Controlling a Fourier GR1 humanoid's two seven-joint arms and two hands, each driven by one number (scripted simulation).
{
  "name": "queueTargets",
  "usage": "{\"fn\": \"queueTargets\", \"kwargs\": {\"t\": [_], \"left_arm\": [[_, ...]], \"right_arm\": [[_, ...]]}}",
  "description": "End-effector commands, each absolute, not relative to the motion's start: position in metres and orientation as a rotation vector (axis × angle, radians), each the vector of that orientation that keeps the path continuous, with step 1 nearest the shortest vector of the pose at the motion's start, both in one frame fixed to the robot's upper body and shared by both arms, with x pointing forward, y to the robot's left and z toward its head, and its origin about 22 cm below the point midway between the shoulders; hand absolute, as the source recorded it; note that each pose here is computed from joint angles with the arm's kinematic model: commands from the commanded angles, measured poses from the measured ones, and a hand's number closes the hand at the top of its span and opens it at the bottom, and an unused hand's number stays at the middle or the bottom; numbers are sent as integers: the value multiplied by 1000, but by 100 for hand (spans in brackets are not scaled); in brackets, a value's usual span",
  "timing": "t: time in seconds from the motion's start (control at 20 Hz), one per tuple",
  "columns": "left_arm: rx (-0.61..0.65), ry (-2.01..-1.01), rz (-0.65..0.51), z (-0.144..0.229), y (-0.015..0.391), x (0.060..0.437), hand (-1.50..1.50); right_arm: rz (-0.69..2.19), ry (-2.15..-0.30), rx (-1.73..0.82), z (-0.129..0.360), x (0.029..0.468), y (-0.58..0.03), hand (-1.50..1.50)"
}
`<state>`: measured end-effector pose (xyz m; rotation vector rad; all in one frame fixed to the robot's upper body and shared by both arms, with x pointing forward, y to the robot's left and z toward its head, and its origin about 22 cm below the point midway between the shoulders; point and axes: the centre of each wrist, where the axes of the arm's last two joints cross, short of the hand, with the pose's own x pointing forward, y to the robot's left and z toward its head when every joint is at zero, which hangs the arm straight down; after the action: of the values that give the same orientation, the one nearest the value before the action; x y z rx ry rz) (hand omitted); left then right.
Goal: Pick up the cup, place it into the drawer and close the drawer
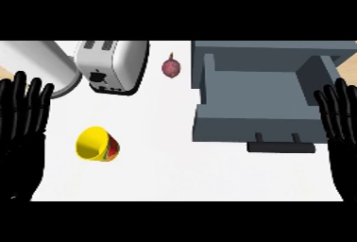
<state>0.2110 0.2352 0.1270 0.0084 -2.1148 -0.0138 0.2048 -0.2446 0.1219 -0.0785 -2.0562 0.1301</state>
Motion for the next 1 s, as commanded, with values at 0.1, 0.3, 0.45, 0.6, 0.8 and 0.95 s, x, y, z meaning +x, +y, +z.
{"fn": "queueTargets", "kwargs": {"t": [0.1, 0.3, 0.45, 0.6, 0.8, 0.95], "left_arm": [[-338, -2094, -276, 133, 247, 212, -150], [-649, -1816, -338, 93, 258, 218, -150], [-718, -1770, -344, 92, 301, 224, -150], [-740, -1775, -348, 95, 352, 247, -150], [-708, -1727, -353, 76, 367, 278, -150], [-676, -1670, -372, 41, 362, 264, -150]], "right_arm": [[123, -2068, -67, 125, 205, -241, -150], [222, -1998, 52, 118, 213, -231, -150], [258, -1953, 52, 119, 210, -231, -150], [256, -1956, 82, 115, 222, -236, -150], [236, -1961, 62, 114, 242, -243, -150], [228, -1978, 74, 140, 234, -227, -150]]}}
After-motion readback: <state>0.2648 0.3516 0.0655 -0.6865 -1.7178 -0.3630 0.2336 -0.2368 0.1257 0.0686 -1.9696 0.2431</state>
